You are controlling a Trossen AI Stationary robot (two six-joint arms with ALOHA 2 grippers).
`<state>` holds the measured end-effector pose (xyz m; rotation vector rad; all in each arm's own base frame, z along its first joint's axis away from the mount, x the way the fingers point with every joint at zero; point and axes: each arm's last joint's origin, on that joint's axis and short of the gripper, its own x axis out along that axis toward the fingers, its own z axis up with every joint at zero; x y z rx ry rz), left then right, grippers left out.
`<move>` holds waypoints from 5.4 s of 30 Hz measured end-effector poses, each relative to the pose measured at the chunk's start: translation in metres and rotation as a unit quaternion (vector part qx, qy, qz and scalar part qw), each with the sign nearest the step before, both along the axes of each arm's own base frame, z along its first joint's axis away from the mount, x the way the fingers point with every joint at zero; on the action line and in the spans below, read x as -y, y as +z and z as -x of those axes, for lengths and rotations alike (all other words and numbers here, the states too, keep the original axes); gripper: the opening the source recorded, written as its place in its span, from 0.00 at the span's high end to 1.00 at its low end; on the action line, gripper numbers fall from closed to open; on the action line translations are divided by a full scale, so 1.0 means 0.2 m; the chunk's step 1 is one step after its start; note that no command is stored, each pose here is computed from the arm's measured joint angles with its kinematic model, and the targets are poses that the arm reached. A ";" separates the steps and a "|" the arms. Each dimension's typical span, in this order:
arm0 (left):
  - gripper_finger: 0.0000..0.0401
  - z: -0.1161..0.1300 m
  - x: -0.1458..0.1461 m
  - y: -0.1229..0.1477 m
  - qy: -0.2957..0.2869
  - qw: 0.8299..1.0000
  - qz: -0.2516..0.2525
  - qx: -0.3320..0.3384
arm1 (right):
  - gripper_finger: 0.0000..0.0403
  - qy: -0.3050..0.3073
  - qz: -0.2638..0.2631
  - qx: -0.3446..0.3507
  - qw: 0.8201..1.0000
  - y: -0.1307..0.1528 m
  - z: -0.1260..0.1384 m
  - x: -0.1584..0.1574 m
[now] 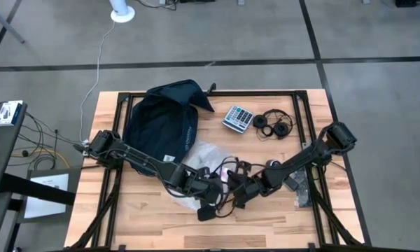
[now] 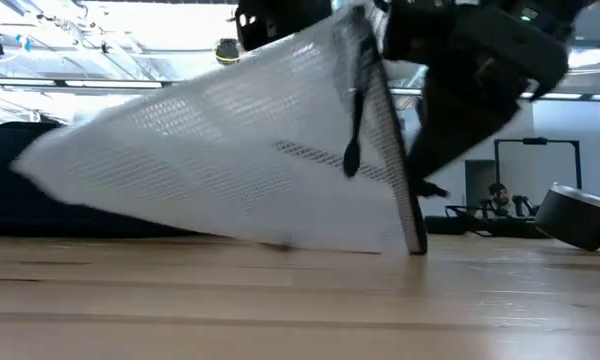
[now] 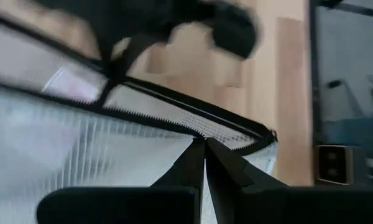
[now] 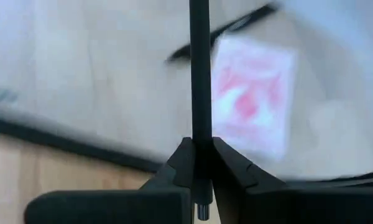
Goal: Unpack backpack
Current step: Put the black pen into the white zip bag, then put the black mini fan into the white zip bag, then adjust the white zip bag
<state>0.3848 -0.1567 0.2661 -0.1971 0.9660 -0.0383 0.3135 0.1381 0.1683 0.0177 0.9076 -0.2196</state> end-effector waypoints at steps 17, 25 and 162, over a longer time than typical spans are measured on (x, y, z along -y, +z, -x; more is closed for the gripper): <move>1.00 0.00 0.00 0.00 -0.014 1.000 0.004 -0.004 | 0.63 0.120 0.086 0.027 0.989 0.04 -0.09 0.06; 1.00 0.07 -0.02 -0.04 -0.003 0.997 -0.021 -0.080 | 0.64 0.045 0.030 0.029 0.998 0.08 -0.04 0.06; 1.00 0.07 0.09 -0.05 -0.174 0.980 -0.087 -0.028 | 0.24 -0.037 -0.429 0.037 0.902 -0.01 -0.25 0.29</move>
